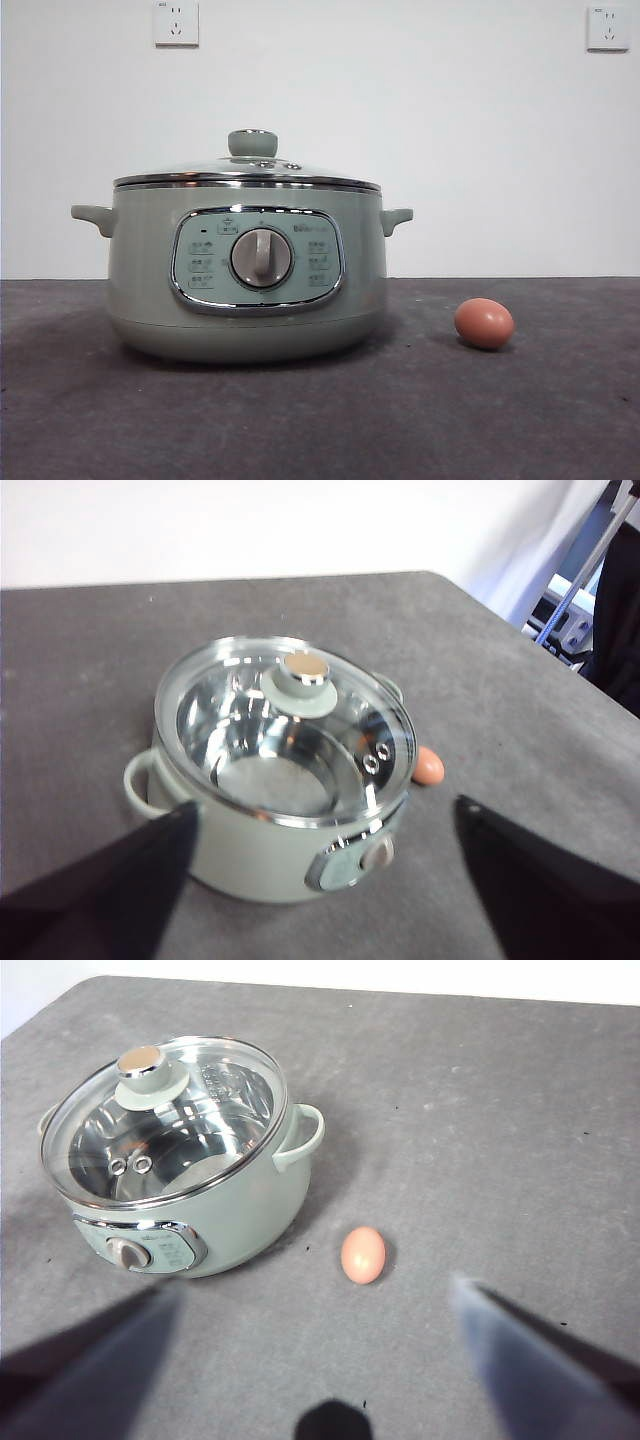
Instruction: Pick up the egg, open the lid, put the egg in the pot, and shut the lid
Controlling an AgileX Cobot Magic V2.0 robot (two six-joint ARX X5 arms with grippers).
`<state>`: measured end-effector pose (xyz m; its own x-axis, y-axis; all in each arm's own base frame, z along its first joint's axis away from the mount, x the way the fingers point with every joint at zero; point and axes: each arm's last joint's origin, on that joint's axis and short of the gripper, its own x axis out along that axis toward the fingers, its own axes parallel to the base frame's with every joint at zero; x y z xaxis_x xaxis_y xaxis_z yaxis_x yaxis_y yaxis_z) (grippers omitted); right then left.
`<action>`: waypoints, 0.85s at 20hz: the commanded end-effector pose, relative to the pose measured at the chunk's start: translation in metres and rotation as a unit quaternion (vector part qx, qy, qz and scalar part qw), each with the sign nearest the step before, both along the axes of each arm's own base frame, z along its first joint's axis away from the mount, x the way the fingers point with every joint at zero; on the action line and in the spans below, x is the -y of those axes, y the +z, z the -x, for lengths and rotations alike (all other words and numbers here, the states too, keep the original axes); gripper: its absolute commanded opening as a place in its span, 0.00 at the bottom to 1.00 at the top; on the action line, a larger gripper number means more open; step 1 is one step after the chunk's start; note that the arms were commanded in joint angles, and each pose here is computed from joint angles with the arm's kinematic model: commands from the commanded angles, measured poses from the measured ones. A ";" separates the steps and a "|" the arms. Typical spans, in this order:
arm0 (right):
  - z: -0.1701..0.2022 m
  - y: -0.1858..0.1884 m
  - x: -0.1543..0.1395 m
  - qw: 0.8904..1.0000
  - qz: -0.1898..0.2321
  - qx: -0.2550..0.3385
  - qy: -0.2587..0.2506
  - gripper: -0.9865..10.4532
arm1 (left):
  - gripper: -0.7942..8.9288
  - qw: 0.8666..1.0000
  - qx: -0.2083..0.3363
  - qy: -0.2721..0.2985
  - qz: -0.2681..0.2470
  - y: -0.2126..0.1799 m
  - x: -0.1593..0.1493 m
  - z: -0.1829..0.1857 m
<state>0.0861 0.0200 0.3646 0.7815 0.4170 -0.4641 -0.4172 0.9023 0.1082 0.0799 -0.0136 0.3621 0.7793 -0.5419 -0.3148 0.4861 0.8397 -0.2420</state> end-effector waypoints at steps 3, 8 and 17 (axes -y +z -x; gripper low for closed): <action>-0.005 0.000 -0.001 1.000 0.004 -0.006 0.004 0.61 | 0.70 0.999 0.014 -0.031 0.002 0.005 0.003 -0.020; -0.018 -0.004 -0.002 0.999 0.007 -0.031 0.004 0.61 | 0.70 0.998 -0.001 -0.066 -0.001 0.012 0.014 -0.065; -0.031 -0.009 -0.004 0.998 0.010 -0.057 0.004 0.61 | 0.70 0.988 -0.021 -0.100 -0.114 0.028 0.077 -0.169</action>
